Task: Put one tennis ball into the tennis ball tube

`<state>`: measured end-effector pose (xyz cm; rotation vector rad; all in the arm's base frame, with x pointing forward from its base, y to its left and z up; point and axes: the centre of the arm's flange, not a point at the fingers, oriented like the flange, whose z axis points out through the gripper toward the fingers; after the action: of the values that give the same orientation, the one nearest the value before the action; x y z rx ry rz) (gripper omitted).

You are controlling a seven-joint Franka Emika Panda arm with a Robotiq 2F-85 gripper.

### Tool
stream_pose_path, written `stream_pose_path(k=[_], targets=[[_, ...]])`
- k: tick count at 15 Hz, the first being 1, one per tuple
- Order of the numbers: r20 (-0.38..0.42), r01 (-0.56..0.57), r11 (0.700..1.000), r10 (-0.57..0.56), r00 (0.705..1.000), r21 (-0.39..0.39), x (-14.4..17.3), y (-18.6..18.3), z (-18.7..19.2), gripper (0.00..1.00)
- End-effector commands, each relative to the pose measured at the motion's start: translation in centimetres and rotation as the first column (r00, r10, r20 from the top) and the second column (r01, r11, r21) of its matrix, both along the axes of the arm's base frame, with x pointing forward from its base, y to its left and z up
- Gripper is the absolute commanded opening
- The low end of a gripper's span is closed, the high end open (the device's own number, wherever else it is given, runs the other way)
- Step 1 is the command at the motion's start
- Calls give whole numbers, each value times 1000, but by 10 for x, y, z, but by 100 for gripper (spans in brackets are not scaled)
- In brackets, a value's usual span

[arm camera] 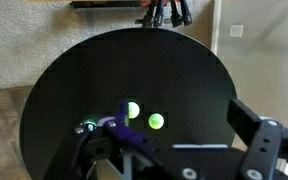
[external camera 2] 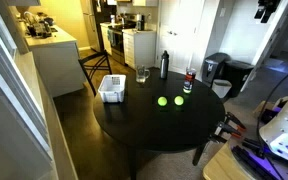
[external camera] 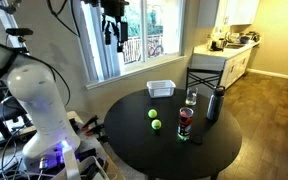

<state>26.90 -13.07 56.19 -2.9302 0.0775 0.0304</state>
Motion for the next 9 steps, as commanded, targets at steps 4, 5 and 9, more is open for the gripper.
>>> stream_pose_path(k=[4, 5, 9], targets=[[0, 0, 1000, 0, 1000, 0, 0, 0, 0, 100], [0, 0, 1000, 0, 1000, 0, 0, 0, 0, 100], [12, -20, 1000, 20, 1000, -1, 0, -14, -9, 100]])
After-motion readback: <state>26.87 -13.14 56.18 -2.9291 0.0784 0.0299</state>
